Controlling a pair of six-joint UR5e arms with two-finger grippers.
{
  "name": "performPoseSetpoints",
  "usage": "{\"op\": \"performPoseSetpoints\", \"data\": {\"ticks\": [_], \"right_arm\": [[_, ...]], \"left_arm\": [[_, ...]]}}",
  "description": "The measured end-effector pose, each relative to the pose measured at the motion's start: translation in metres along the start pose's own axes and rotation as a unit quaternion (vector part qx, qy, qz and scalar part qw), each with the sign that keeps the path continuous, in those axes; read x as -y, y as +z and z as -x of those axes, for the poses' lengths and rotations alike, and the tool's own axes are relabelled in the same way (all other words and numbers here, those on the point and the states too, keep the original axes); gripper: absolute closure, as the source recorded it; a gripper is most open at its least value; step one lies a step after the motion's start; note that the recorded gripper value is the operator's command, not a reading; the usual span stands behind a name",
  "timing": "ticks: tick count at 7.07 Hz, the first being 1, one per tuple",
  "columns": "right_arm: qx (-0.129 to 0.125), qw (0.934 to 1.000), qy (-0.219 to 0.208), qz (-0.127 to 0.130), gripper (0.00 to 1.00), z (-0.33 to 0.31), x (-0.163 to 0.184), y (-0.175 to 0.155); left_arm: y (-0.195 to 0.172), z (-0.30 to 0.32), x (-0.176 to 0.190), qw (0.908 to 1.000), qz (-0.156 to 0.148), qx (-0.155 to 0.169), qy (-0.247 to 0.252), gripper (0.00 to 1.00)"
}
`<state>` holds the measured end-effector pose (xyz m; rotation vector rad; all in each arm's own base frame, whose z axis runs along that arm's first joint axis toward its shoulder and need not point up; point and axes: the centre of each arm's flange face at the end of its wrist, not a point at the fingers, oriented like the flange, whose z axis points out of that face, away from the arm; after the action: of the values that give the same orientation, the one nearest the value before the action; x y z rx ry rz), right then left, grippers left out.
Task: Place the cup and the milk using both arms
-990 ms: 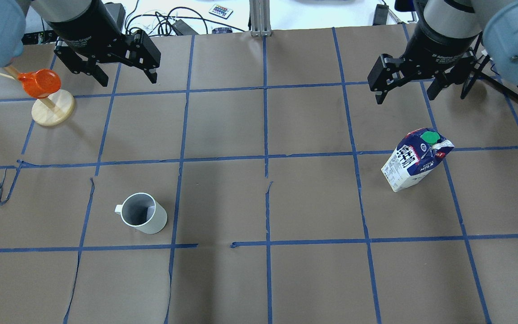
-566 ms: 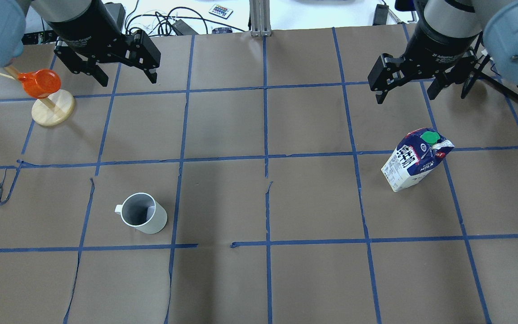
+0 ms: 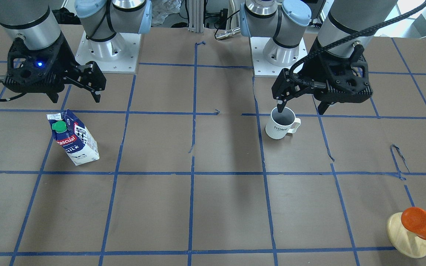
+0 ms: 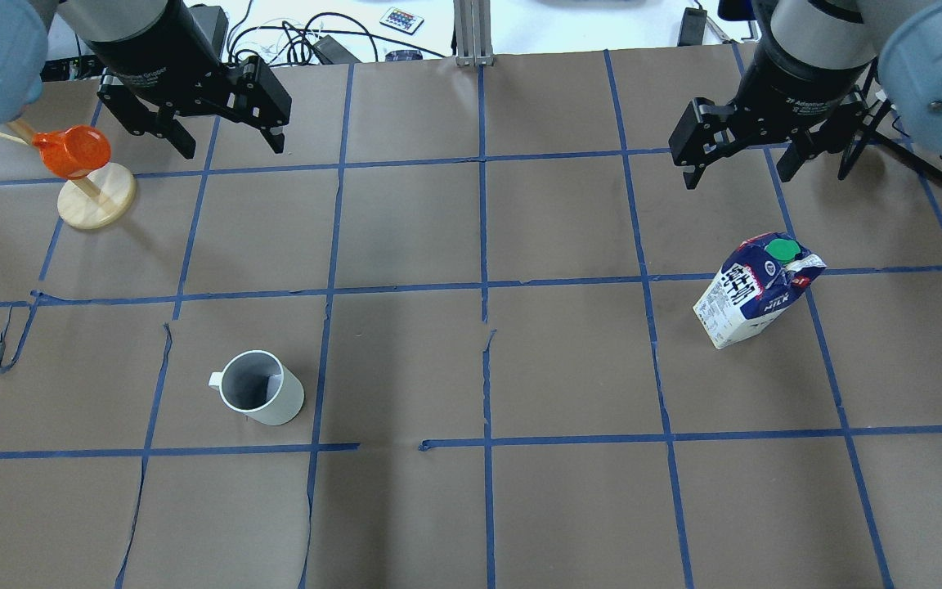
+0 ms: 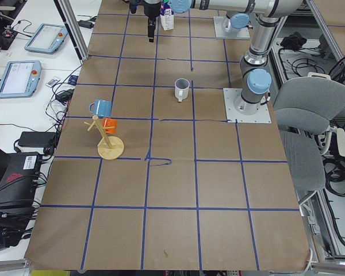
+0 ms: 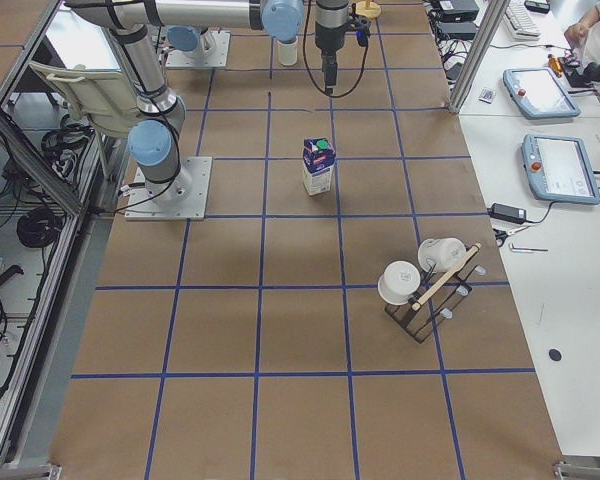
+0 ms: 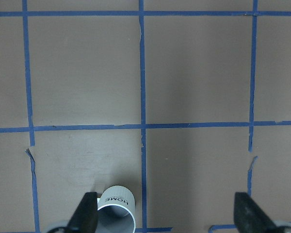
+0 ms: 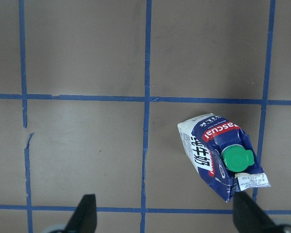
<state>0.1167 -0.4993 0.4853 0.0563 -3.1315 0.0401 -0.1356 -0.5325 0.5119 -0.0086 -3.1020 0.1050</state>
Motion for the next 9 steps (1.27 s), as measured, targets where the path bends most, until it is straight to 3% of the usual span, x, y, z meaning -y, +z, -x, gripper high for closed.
{"op": "performPoseSetpoints", "data": {"ticks": [7, 9], "right_arm": [[-0.002, 1.0, -0.001, 0.006, 0.0, -0.004, 0.001, 0.004], [-0.016, 0.9997, 0.0, 0.017, 0.0, -0.01, 0.002, 0.011]], "left_arm": [[-0.002, 0.0, -0.003, 1.0, -0.001, 0.0, 0.0, 0.0], [-0.001, 0.001, -0.002, 1.0, 0.0, -0.001, -0.001, 0.0]]}}
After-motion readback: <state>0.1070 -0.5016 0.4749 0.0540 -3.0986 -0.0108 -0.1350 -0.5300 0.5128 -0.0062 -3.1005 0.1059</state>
